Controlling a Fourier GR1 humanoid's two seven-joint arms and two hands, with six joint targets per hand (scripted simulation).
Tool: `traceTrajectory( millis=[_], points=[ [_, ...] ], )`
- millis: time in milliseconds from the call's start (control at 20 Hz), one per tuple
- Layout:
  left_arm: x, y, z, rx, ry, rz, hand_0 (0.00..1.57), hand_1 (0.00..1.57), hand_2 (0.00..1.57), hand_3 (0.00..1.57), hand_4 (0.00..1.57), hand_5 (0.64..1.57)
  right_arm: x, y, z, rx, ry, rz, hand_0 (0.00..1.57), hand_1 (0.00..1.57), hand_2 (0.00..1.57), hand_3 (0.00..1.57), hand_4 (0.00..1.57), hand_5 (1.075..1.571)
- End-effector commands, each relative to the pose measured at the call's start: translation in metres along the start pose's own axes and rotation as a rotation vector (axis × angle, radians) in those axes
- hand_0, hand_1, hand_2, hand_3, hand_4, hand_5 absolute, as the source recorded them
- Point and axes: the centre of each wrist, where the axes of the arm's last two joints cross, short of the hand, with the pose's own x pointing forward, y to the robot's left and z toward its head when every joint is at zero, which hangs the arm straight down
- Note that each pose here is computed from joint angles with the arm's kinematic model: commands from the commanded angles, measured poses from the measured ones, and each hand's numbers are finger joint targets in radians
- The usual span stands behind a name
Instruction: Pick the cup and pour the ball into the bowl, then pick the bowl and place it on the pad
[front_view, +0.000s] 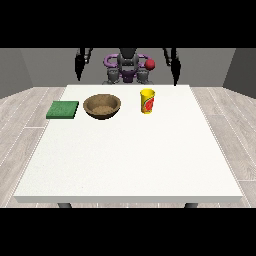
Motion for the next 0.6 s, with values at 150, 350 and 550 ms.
traceTrajectory(
  millis=[150,350,550],
  points=[
    [0.031,0.010,-0.002,-0.002,-0.055,-0.039,0.00,0.00,0.00,0.00,0.00,1.570,0.026,-0.010,-0.002,0.006,-0.023,0.022,0.00,0.00,0.33,0.49,0.85,1.565],
    [0.073,-0.044,-0.034,-0.062,-0.243,0.261,0.00,0.00,0.00,0.00,0.00,1.569,0.065,0.066,-0.018,0.098,-0.136,-0.231,0.00,0.00,0.32,0.47,0.84,1.566],
    [0.103,-0.049,-0.059,-0.016,-0.310,0.306,0.00,0.00,0.00,0.00,0.00,1.569,0.098,0.105,-0.015,0.104,-0.184,-0.282,0.00,0.00,0.25,0.41,0.84,1.568]
  ],
)
